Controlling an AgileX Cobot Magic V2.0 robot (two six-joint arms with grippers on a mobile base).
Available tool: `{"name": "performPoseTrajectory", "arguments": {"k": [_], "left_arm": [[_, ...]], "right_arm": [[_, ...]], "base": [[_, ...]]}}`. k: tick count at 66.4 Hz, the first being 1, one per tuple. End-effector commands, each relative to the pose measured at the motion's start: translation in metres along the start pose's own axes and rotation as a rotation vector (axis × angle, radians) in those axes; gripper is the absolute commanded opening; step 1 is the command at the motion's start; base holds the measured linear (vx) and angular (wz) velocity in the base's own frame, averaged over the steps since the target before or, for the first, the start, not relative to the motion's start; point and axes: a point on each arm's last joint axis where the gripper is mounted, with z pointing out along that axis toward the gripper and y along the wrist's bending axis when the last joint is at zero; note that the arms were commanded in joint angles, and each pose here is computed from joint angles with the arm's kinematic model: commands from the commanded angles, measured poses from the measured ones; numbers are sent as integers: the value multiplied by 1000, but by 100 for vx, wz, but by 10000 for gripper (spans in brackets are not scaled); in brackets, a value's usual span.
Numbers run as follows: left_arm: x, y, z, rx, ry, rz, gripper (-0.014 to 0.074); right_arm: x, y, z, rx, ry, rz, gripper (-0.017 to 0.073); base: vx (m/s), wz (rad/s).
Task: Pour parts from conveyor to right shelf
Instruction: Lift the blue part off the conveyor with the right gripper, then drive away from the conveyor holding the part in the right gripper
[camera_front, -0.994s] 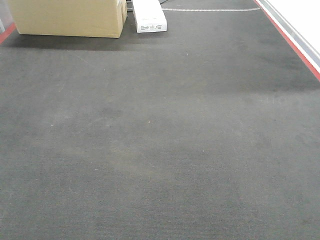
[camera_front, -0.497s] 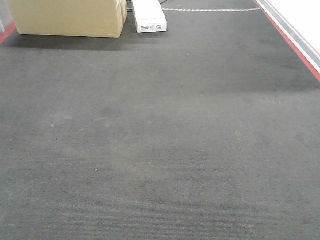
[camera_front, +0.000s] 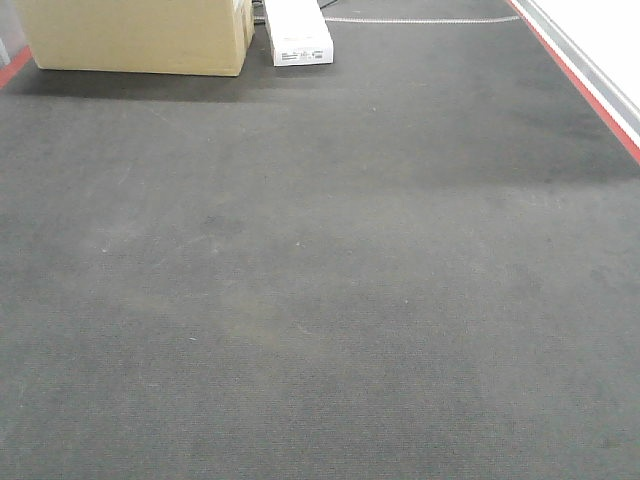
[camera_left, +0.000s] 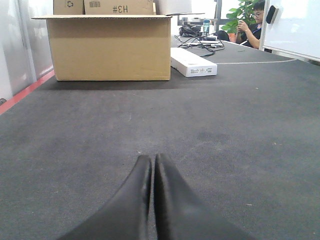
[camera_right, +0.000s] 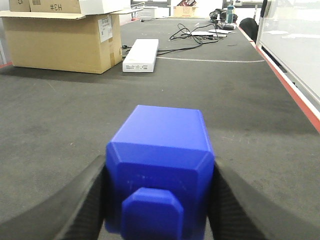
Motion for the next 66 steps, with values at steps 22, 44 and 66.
{"name": "performPoseTrajectory", "arguments": {"k": [22,44,66], "left_arm": [[-14,-1,-2,10,-111,-14,-6],[-14,-1,-2,10,-111,-14,-6],[-14,-1,-2,10,-111,-14,-6]], "right_arm": [[-15,0,-2,4,-95,-21,-5],[-15,0,-2,3,-96,-21,-5],[-15,0,-2,3,-96,-21,-5]], "base": [[-7,2],[-26,4],[-39,1]]}}
